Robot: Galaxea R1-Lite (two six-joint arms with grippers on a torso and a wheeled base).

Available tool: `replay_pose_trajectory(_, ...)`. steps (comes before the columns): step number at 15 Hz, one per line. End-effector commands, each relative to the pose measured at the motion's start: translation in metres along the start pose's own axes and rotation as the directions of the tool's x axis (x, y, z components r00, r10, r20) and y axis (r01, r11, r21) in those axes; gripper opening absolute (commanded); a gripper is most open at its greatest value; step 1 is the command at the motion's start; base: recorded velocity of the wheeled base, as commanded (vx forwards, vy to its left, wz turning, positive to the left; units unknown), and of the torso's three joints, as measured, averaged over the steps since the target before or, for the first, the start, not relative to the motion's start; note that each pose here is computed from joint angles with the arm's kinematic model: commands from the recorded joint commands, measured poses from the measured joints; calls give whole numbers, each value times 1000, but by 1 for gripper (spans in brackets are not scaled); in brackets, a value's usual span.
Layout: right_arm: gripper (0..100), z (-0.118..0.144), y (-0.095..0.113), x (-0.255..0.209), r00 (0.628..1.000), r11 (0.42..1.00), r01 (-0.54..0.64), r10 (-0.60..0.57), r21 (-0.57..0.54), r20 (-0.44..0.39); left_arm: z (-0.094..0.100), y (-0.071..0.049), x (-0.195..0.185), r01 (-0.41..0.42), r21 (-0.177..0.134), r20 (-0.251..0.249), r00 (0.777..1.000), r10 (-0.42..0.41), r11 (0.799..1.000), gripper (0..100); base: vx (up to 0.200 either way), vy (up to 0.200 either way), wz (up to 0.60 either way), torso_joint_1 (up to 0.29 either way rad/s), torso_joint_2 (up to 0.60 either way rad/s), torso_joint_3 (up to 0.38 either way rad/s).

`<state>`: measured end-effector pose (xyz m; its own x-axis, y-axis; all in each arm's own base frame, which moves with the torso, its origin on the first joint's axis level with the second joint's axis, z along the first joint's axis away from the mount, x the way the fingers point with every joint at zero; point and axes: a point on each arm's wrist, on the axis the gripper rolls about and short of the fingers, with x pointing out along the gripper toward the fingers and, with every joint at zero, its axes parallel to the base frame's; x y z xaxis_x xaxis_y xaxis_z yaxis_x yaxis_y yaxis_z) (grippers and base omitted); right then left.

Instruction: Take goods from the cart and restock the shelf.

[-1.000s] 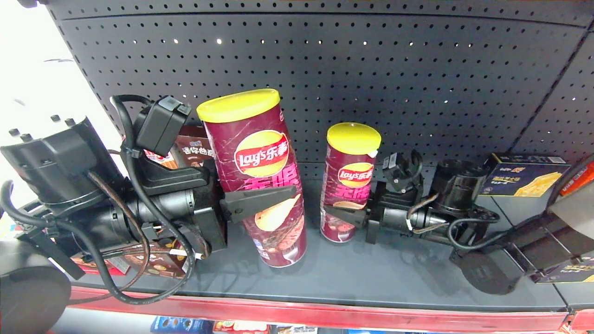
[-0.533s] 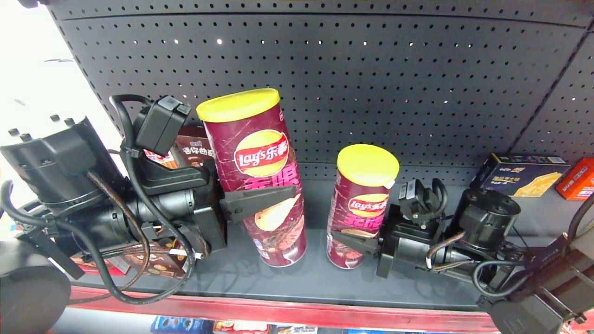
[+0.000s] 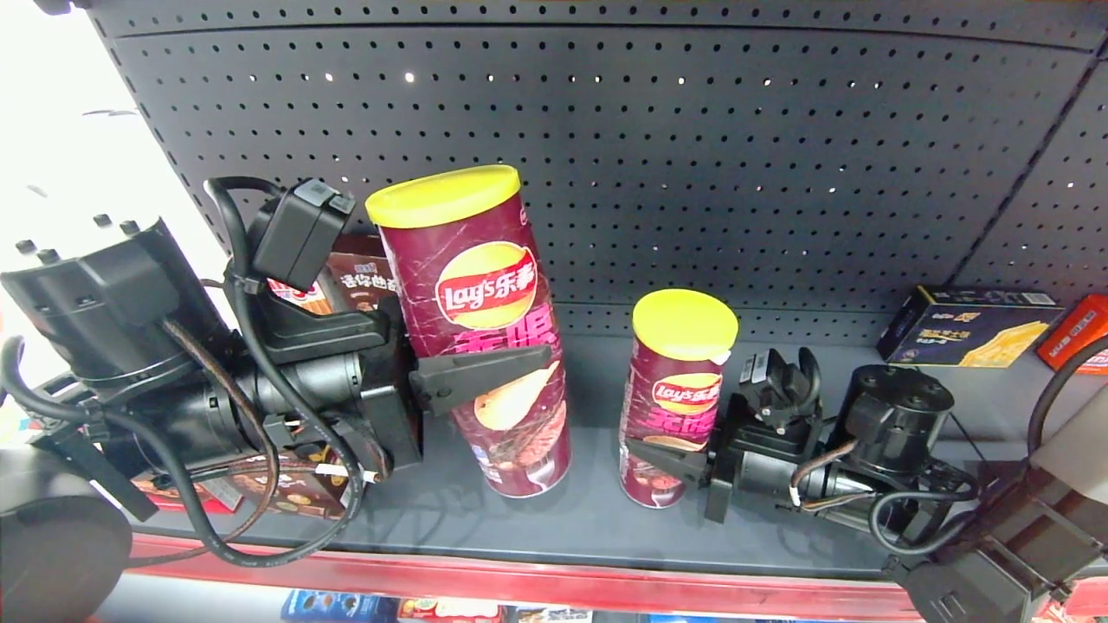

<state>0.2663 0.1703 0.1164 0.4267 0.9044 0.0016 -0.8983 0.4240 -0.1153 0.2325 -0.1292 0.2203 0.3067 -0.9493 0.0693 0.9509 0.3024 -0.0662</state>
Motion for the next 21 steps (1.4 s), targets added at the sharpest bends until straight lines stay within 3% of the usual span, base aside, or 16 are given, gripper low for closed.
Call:
replay_pose_trajectory(1,0,1,-2,-7,1000,1000,13,-13,1,-4,0,0,0,1,0,0,1000,-1,1000,0,0,0,0,0,0,0)
replay_pose_trajectory(3,0,-3,3,-12,1000,1000,12,-12,15,-27,0,0,0,0,-1,-1,1000,0,1000,0,0,0,0,0,0,0)
replay_pose_trajectory(4,100,-4,6,-14,999,1000,10,-10,18,-31,-1,0,1,2,-2,-2,1000,-2,1000,0,0,0,0,0,0,0)
replay_pose_trajectory(12,100,4,30,-37,999,1000,-15,16,24,-34,-1,0,0,2,-2,-2,1000,-2,1000,0,0,0,0,0,0,0)
replay_pose_trajectory(18,100,20,18,-92,983,984,179,-179,-1,-24,-5,-2,-2,-1,-12,-12,1000,1,1000,0,0,0,0,0,0,0)
replay_pose_trajectory(21,100,49,30,-131,962,961,269,-264,-70,71,-5,-2,-2,-1,-12,-12,1000,1,1000,0,0,0,0,0,0,0)
